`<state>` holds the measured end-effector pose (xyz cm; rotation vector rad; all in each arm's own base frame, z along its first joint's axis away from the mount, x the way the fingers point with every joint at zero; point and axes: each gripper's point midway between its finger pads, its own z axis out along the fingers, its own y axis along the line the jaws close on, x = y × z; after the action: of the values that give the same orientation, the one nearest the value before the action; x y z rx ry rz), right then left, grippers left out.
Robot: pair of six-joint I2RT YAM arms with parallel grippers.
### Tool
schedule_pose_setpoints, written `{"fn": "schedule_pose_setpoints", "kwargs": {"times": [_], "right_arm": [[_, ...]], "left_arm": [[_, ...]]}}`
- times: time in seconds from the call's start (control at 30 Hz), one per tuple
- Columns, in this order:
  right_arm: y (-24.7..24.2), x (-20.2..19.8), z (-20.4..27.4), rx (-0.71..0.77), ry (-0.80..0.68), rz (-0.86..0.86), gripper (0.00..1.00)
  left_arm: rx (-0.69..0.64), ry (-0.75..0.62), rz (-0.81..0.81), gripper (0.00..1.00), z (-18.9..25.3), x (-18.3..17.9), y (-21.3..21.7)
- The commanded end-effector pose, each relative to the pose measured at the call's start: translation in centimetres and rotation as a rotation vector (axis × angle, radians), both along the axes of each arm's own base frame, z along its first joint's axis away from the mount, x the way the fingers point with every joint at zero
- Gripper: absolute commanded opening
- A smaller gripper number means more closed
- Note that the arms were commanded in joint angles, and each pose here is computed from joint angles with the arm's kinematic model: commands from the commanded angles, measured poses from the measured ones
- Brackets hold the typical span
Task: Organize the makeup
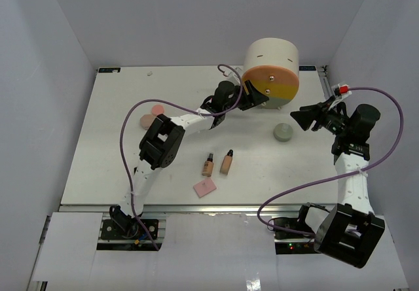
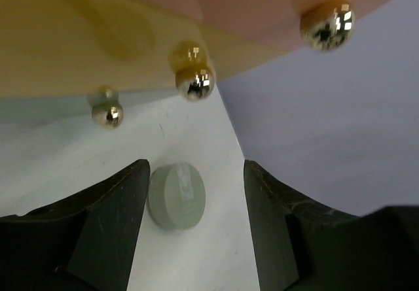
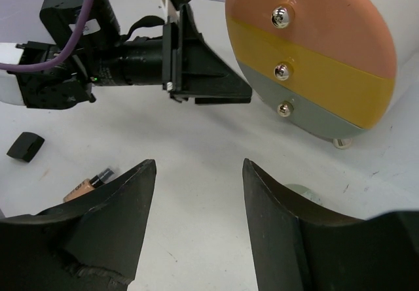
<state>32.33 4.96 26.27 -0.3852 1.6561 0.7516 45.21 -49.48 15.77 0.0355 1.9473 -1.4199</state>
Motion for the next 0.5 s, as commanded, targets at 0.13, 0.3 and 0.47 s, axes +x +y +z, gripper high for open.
{"fn": "schedule_pose_setpoints", "kwargs": {"times": [0.13, 0.3, 0.47], "right_arm": [[0.1, -0.8, 2.1, -0.027, -0.094, -0.002, 0.62], [0.0, -0.9, 2.0, -0.02, -0.088, -0.001, 0.62], [-0.2, -0.9, 2.0, -0.017, -0.09, -0.006, 0.62]], "left_arm": [[-0.105, 0.002, 0.139, 0.68, 2.5, 3.5, -2.2], [-0.119, 0.055, 0.186, 0.64, 1.6, 4.7, -2.5], [-0.138, 0.077, 0.236, 0.6, 1.6, 5.7, -2.4]]}}
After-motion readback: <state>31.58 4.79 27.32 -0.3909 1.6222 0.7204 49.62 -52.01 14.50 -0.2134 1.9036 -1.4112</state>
